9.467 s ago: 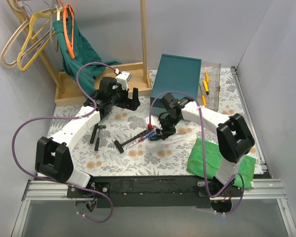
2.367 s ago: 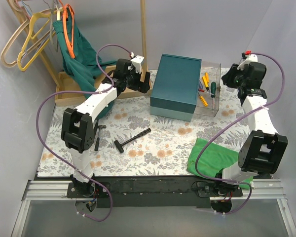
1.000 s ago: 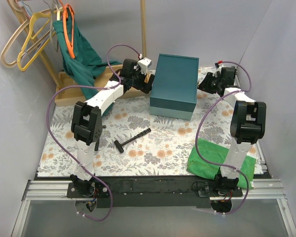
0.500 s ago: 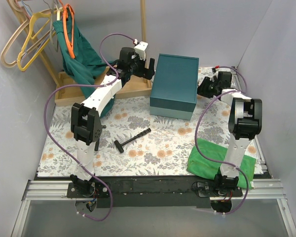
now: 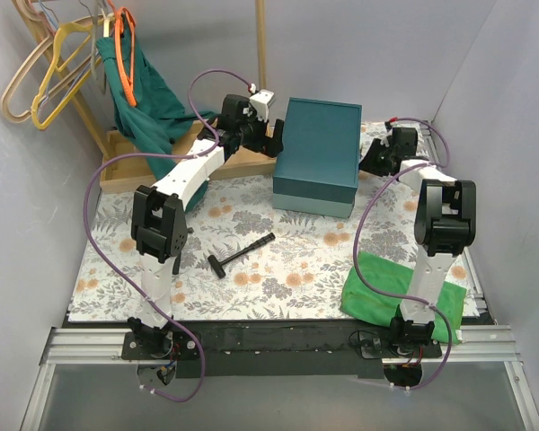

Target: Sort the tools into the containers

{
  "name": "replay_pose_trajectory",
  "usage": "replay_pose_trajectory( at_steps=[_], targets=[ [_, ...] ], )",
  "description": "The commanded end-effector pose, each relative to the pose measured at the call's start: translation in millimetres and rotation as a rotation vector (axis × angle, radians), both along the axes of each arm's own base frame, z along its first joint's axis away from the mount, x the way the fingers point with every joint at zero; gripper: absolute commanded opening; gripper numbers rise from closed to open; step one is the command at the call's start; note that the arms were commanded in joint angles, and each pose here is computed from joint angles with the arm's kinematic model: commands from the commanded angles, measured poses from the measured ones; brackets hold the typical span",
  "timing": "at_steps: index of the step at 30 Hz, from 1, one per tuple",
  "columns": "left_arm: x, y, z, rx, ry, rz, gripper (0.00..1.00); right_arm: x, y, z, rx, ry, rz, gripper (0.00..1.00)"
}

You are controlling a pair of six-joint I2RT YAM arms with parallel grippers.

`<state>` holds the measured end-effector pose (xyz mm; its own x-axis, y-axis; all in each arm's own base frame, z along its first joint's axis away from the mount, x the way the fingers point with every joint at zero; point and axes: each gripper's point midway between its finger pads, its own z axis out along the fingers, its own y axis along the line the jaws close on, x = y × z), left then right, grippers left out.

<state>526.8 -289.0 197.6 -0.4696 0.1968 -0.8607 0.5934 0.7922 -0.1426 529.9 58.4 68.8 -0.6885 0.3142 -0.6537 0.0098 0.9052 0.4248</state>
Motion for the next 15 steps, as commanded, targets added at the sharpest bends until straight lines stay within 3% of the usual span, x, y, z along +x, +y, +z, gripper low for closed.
replay_pose_trajectory(
  at_steps=[1, 9, 15],
  targets=[
    [-8, 5, -24, 0.039, 0.053, 0.005, 0.98, -27, -71, -17, -0.16, 0.081, -0.144, 0.31],
    [-14, 11, -39, 0.062, 0.083, 0.023, 0.98, -45, -123, -6, -0.22, 0.069, -0.213, 0.3],
    [-12, 11, -21, 0.039, 0.044, 0.03, 0.98, -42, -135, 21, -0.209, -0.004, -0.211, 0.3]
  ],
)
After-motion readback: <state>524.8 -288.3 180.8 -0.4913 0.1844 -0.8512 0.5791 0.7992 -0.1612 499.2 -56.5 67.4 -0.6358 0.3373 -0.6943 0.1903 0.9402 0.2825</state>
